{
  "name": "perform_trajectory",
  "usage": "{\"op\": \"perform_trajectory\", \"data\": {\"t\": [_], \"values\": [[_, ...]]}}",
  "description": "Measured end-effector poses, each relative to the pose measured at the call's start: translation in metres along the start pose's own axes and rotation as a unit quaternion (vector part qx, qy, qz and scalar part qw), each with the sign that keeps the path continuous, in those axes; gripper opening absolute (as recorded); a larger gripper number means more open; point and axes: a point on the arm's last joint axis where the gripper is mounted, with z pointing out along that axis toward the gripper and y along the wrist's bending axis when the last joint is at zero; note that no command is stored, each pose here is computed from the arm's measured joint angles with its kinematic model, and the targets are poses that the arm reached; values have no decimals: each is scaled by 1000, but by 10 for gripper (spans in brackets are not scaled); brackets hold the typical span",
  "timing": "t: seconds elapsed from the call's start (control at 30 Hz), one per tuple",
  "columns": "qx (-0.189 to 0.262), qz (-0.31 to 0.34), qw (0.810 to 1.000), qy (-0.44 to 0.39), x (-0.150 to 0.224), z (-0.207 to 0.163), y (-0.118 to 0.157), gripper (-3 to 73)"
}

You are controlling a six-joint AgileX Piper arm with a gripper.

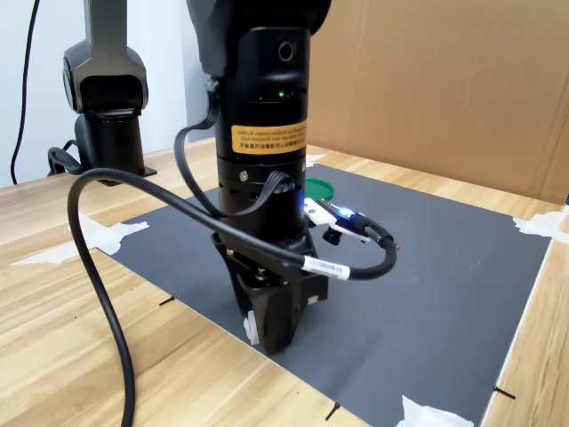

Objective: Grasp a white terminal and put it in the green lid.

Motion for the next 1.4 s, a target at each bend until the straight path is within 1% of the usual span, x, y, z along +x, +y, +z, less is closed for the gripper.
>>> {"op": "perform_trajectory", "data": {"t": [0.17,0.4,0.47,0.53,0.57,0.63,0.67,0.8,0.97,1.0,1.07,1.23,1.27,1.33,1.37,1.4], "values": [[-4,10,1000,5,1,1,1,395],[-13,19,1000,14,2,7,2,386],[-14,19,1000,15,2,7,2,363],[-14,20,1000,14,2,7,2,304],[-15,21,1000,12,2,7,2,255],[-13,23,1000,10,2,7,2,127],[-13,23,1000,9,1,7,2,100],[-9,32,999,2,0,2,1,93],[20,57,998,-7,0,-22,0,93],[30,67,997,-9,-1,-35,1,93],[36,76,996,-10,-4,-49,4,93],[57,102,993,-31,-34,-91,18,93],[57,107,991,-47,-46,-103,25,93],[47,110,991,-59,-56,-111,32,93],[36,112,991,-65,-63,-116,38,93],[15,113,991,-74,-77,-124,49,93]]}}
